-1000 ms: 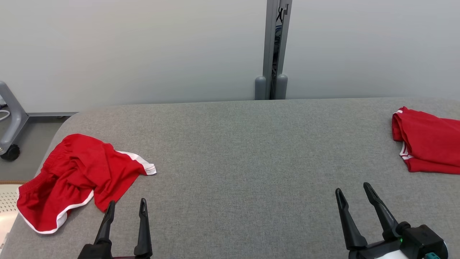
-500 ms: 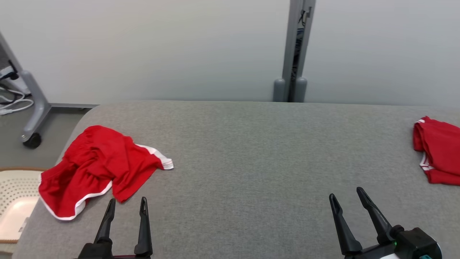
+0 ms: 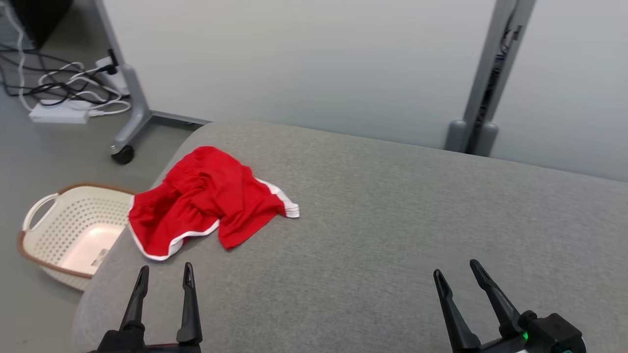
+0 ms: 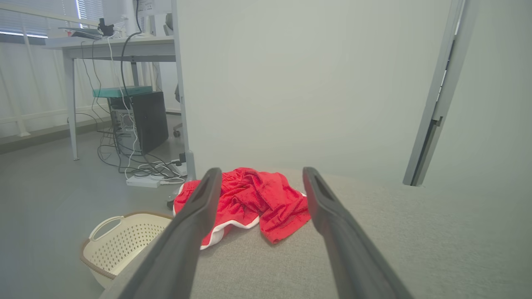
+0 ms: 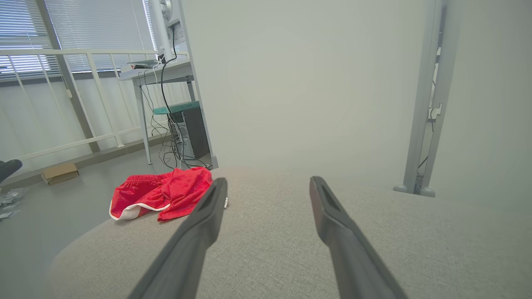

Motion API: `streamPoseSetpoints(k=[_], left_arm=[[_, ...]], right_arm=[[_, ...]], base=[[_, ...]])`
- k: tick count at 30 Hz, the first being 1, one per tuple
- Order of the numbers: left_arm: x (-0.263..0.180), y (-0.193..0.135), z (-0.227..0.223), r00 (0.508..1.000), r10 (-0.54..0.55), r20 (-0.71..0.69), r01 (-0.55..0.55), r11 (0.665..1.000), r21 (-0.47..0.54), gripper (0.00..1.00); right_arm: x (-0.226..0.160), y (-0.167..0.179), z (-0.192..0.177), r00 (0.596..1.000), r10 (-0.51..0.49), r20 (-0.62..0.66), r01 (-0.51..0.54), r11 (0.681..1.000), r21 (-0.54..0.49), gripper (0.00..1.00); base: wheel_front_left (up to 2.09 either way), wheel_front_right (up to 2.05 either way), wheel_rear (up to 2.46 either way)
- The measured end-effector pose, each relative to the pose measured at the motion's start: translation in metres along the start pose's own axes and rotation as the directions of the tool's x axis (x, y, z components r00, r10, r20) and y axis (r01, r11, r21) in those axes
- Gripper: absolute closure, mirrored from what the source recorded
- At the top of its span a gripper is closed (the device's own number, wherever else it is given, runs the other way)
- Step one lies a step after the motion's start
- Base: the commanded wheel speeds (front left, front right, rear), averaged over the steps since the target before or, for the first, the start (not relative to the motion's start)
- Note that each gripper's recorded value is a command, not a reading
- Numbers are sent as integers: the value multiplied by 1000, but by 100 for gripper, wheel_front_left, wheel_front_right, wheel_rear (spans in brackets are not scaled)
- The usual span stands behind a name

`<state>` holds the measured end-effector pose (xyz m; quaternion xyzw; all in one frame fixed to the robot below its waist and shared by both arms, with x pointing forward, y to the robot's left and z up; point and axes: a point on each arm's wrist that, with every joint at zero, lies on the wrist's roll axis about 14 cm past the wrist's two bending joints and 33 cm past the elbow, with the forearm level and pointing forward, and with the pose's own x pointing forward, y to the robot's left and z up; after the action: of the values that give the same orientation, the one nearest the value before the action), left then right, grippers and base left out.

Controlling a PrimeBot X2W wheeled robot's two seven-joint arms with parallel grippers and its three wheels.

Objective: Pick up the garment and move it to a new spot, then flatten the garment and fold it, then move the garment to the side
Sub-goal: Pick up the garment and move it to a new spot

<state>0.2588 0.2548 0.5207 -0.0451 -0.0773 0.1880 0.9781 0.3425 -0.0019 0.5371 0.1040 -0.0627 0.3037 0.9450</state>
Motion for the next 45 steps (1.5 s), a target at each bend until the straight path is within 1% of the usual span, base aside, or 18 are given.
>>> streamPoseSetpoints(k=[2, 7, 14, 17, 23, 29, 36, 40, 45], left_arm=[[-2, 4, 1, 1000, 14, 4, -14, 1000, 0, 0], [-11, 26, 7, 996, 89, 20, -89, 996, 0, 0], [-24, 50, 12, 984, 175, 30, -175, 984, -1, 0], [-26, 56, 15, 979, 204, 33, -204, 979, -2, 0], [-26, 60, 17, 972, 233, 34, -233, 973, -3, 0], [-27, 60, 17, 971, 239, 32, -238, 971, -5, 0], [-18, 59, 12, 972, 234, 13, -233, 972, -28, 0], [4, 56, 17, 974, 224, 28, -223, 974, -48, 0], [46, 48, 22, 978, 206, 43, -203, 977, -70, 0]], right_arm=[[2, 4, -1, 1000, 14, -3, -14, 1000, 3, 0], [14, 24, -7, 996, 86, -18, -85, 996, 20, 0], [28, 48, -15, 985, 171, -32, -170, 985, 43, 0], [32, 58, -20, 978, 206, -44, -203, 977, 59, 0], [38, 61, -25, 971, 235, -53, -232, 971, 63, 0], [40, 61, -26, 968, 244, -56, -241, 969, 59, 0], [37, 48, -34, 972, 219, -83, -215, 975, 53, 0], [37, 36, -41, 973, 209, -101, -206, 978, 41, 0], [47, 16, -48, 974, 200, -108, -199, 980, 20, 0]], base=[[0, 0, 0], [0, 0, 0], [0, 0, 0], [0, 0, 0], [0, 0, 0], [0, 0, 0], [0, 0, 0], [0, 0, 0], [0, 0, 0]])
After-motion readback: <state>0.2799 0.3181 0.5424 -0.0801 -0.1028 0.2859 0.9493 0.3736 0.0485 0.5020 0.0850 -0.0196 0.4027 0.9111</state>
